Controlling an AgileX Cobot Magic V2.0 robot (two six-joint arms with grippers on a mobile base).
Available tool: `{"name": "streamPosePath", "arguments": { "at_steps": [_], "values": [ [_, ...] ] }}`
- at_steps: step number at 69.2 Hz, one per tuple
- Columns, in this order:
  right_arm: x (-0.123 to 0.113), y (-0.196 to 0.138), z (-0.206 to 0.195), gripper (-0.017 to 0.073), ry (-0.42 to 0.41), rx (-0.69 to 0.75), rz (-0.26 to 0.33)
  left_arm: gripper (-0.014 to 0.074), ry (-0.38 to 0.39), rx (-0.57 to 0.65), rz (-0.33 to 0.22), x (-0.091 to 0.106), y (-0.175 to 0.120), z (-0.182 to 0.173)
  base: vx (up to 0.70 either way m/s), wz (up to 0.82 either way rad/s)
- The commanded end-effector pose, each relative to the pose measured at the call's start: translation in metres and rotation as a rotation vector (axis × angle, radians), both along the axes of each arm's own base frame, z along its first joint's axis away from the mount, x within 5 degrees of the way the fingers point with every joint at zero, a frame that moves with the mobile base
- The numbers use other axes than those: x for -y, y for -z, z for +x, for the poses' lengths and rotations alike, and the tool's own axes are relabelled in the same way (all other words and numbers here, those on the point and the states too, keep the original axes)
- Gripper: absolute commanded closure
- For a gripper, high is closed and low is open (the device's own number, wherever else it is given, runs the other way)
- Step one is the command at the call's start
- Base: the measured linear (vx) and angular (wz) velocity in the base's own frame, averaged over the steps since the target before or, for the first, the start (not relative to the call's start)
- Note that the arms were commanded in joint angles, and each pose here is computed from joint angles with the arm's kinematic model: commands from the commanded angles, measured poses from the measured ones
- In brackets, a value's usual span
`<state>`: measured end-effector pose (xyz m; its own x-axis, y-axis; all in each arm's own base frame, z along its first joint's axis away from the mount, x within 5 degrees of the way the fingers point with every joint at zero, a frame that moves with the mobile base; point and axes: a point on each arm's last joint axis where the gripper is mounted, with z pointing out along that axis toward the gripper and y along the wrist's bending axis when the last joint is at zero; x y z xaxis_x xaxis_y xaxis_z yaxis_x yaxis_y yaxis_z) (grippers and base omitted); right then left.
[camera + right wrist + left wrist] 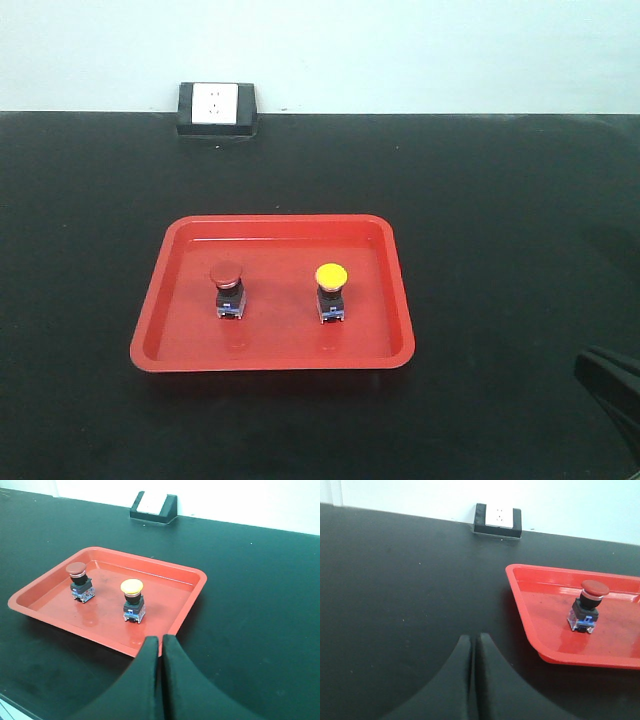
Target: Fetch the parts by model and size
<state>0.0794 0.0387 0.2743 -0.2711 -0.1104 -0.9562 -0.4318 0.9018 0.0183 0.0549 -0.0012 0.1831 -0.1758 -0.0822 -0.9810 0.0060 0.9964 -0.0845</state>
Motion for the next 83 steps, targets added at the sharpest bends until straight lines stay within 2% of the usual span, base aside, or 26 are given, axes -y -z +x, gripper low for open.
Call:
{"name": "streamPosePath", "arguments": {
  "at_steps": [1, 83],
  "values": [
    [-0.0021, -0.0141, 0.0014, 0.0568, -0.016, 0.079, 0.029, 0.0600, 0.000, 0.092, 0.015, -0.0001, -0.0089, 0.0004, 0.00, 0.00],
    [-0.0021, -0.0141, 0.0014, 0.0568, -0.016, 0.079, 0.029, 0.0600, 0.000, 0.091, 0.019, -0.0001, -0.0088, 0.0005, 0.00, 0.00]
  ]
}}
